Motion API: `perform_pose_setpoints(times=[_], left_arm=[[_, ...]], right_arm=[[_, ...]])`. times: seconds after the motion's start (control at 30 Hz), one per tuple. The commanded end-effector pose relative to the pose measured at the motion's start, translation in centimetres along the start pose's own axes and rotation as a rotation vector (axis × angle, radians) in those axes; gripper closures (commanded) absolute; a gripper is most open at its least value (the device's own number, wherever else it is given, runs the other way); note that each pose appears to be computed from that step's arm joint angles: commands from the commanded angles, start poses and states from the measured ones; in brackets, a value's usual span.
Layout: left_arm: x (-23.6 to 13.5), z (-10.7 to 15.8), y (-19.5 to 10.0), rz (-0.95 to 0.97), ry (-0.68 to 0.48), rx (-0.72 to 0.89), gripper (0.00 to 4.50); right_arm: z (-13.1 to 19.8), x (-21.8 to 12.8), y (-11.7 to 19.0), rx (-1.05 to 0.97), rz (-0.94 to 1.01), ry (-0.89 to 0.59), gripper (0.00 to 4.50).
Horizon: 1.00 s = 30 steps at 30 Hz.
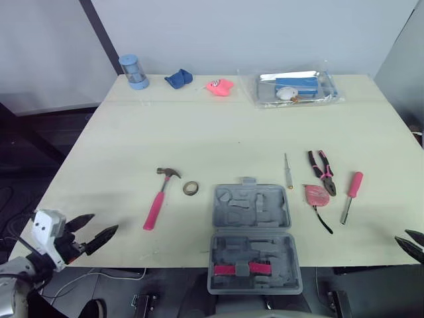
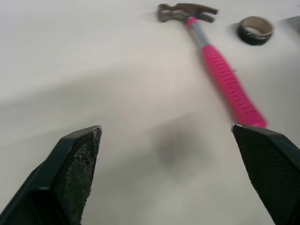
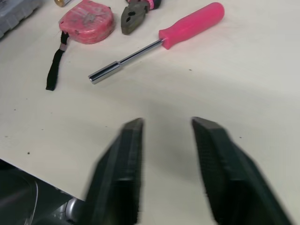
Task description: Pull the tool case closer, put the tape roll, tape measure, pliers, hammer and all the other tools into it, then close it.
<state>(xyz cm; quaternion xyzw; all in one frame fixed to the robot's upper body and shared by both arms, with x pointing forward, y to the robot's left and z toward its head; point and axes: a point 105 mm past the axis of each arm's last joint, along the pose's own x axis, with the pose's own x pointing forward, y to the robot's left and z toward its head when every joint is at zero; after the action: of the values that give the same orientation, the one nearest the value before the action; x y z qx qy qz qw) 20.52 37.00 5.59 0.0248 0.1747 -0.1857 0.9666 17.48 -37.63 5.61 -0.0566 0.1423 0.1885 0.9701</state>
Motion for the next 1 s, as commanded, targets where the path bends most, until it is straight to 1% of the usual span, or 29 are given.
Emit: perform_pose_setpoints(times=[0.03, 0.07, 0.1, 0.23, 0.3, 0.43, 0.5, 0.57, 0.7, 0.83, 0.93, 1.0], left_arm=[[-1.1, 0.6, 1.0, 0.039, -0.006, 0.039, 0.0], [-1.1, 0.5, 1.0, 0.039, -0.006, 0.041, 0.0], [-1.1, 0.5, 1.0, 0.038, -0.007, 0.043, 0.0], [-0.8, 0.8, 0.5, 0.007, -0.009, 0.062, 0.0], [-0.5, 1.2, 0.0, -0.032, 0.004, 0.097, 0.0], [1.2, 3.9, -1.6, -0.151, 0.032, 0.218, 0.0], [2.2, 5.0, -2.4, -0.212, 0.081, 0.291, 0.0], [3.0, 5.8, -3.2, -0.259, 0.121, 0.341, 0.0], [5.1, 7.9, -5.6, -0.401, 0.266, 0.548, 0.0], [6.5, 9.4, -7.5, -0.498, 0.357, 0.673, 0.0], [8.0, 10.8, -9.4, -0.567, 0.407, 0.775, 0.0], [8.8, 11.1, -10.4, -0.596, 0.456, 0.849, 0.0]], right_arm=[[1.5, -0.8, -1.0, -0.048, -0.035, -0.05, 1.0], [1.7, -0.7, -1.0, -0.053, -0.035, -0.053, 0.46], [1.9, -0.5, -1.0, -0.054, -0.032, -0.059, 0.05], [3.1, 0.2, -0.5, -0.063, -0.008, -0.082, 0.05], [3.9, 0.7, 0.3, -0.06, 0.037, -0.094, 0.05], [7.4, 3.0, 3.6, -0.082, 0.205, -0.157, 0.05], [8.9, 3.8, 5.5, -0.036, 0.313, -0.177, 0.05], [10.0, 4.4, 6.8, -0.026, 0.381, -0.186, 0.05], [12.8, 6.2, 9.9, -0.126, 0.505, -0.255, 0.05], [13.5, 6.9, 11.3, -0.154, 0.577, -0.28, 0.05], [13.2, 6.9, 12.4, -0.17, 0.652, -0.309, 0.05], [12.9, 6.8, 12.7, -0.174, 0.701, -0.331, 0.05]])
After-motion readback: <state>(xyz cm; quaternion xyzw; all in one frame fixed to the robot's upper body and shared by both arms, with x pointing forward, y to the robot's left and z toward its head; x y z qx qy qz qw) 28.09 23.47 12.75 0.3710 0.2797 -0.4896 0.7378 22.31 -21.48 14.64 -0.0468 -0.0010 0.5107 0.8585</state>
